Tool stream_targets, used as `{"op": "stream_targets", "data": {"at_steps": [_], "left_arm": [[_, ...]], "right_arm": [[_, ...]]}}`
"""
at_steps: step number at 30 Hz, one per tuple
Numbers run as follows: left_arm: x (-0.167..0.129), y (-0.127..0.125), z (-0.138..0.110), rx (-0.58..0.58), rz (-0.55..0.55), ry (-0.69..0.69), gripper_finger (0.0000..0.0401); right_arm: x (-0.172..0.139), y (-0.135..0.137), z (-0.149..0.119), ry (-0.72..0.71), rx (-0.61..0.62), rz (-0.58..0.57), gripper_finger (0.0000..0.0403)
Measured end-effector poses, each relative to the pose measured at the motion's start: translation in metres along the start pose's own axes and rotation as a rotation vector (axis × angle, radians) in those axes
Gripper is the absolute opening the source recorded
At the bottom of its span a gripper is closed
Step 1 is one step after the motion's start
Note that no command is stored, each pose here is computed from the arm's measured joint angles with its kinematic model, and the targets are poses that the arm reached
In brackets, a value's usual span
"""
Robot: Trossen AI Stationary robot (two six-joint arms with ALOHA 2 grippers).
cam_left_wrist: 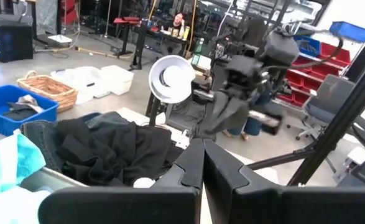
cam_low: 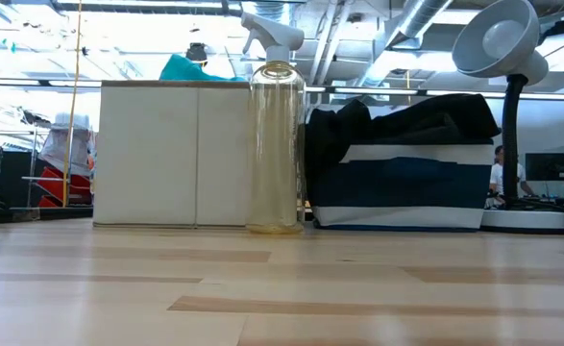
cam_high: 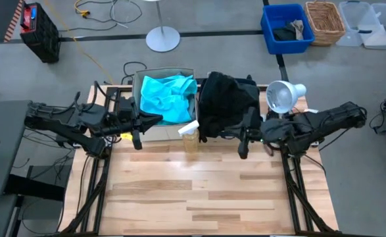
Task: Sort clothes
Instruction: Put the black shirt into the blue laundry organizer
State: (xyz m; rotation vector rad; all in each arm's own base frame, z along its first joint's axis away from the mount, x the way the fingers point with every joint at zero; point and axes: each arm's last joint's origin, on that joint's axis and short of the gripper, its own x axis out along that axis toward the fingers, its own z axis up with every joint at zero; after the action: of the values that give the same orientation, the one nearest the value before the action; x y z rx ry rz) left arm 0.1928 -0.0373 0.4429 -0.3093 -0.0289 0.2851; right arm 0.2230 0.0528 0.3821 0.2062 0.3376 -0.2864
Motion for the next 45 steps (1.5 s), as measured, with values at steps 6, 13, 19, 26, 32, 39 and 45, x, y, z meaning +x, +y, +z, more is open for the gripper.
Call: {"op": "stream_targets", "data": {"at_steps": [6, 13, 19, 26, 32, 39, 45], "left_arm": [[0.000, 0.000, 0.000, 0.003, 0.001, 0.003, 0.0000], [0.001, 0.000, -0.001, 0.002, 0.001, 0.004, 0.0000], [0.001, 0.000, -0.001, -0.013, 0.001, 0.002, 0.0000], [0.001, 0.000, -0.001, -0.034, 0.002, 0.002, 0.0000], [0.001, 0.000, -0.001, -0.054, 0.003, 0.004, 0.0000], [0.001, 0.000, -0.001, -0.076, 0.003, 0.004, 0.0000], [0.001, 0.000, -0.001, -0.079, 0.004, 0.004, 0.0000]], "right_arm": [[0.008, -0.020, -0.022, 0.207, 0.036, -0.196, 0.0001], [0.045, -0.030, -0.035, 0.353, -0.080, -0.287, 0.0008], [0.086, -0.039, -0.039, 0.427, -0.128, -0.175, 0.0047], [0.131, -0.060, -0.047, 0.474, -0.147, -0.089, 0.0048], [0.147, -0.084, -0.056, 0.544, -0.085, -0.173, 0.0022], [0.143, -0.119, -0.051, 0.555, -0.014, -0.340, 0.0005], [0.140, -0.149, -0.048, 0.559, 0.048, -0.458, 0.0002]]}}
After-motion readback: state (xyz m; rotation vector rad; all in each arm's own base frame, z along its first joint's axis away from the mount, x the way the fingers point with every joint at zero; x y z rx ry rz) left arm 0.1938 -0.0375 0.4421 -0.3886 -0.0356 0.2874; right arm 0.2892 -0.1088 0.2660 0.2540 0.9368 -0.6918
